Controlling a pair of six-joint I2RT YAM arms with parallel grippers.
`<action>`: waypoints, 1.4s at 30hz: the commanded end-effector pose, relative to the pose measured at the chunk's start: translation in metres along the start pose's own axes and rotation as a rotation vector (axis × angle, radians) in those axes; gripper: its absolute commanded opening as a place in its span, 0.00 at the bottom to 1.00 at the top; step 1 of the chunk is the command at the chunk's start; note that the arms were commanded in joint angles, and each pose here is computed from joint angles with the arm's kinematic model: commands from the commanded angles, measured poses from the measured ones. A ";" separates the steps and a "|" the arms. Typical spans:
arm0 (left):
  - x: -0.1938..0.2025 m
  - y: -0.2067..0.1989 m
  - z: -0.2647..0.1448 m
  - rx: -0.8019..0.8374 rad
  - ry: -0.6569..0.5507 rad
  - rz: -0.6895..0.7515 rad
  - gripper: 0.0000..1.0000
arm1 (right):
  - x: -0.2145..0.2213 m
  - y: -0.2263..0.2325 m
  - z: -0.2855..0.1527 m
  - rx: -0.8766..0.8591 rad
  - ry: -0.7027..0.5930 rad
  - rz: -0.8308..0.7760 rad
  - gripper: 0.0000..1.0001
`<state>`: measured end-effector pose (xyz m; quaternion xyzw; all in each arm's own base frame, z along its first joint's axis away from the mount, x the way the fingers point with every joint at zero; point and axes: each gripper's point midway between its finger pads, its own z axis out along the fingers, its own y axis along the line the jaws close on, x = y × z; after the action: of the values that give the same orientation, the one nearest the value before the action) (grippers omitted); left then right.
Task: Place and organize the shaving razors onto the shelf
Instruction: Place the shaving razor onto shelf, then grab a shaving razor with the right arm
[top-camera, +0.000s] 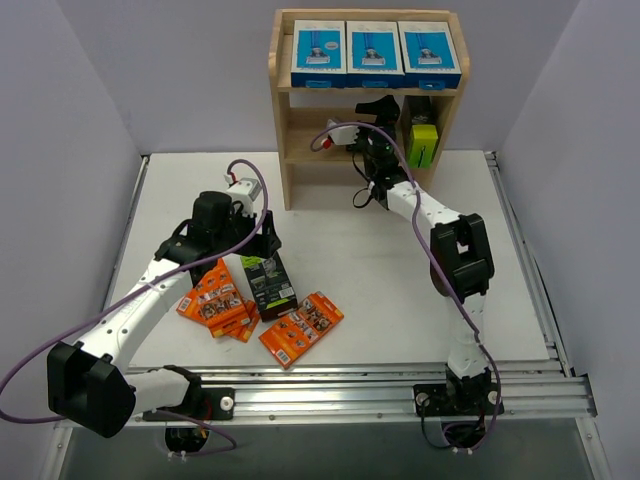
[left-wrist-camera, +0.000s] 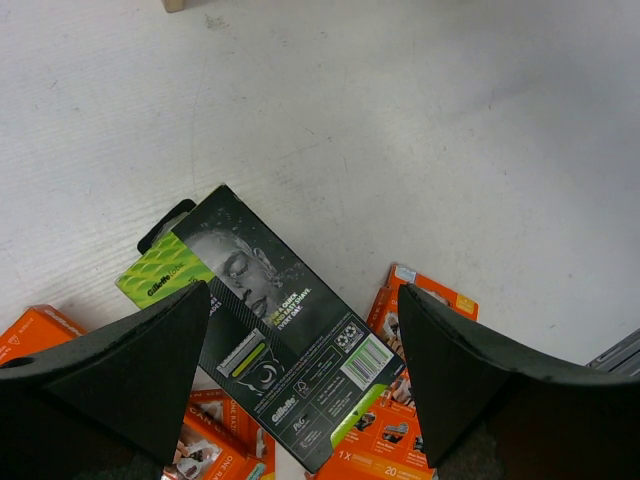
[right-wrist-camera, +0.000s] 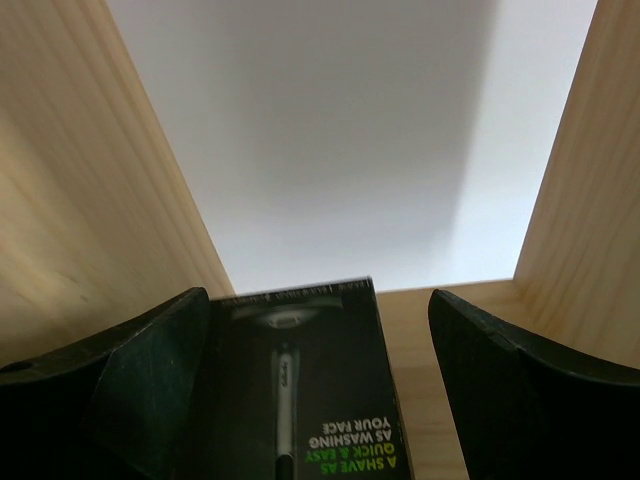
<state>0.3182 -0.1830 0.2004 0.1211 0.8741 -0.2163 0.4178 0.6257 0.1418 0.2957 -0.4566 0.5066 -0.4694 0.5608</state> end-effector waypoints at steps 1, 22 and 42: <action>-0.031 -0.010 -0.012 0.036 -0.095 0.006 0.85 | -0.012 0.037 0.000 -0.100 -0.003 0.040 0.87; -0.047 0.007 -0.036 -0.061 -0.213 0.042 0.85 | -0.114 -0.018 -0.115 -0.227 -0.152 0.531 0.79; -0.061 0.058 -0.075 -0.364 -0.354 0.029 0.97 | -0.185 0.070 -0.315 -0.817 0.022 1.684 0.76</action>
<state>0.3240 -0.1091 0.2592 0.0313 0.8278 -0.0863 0.5534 0.3195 0.2987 0.2406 -0.1627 0.7713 0.2238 0.5732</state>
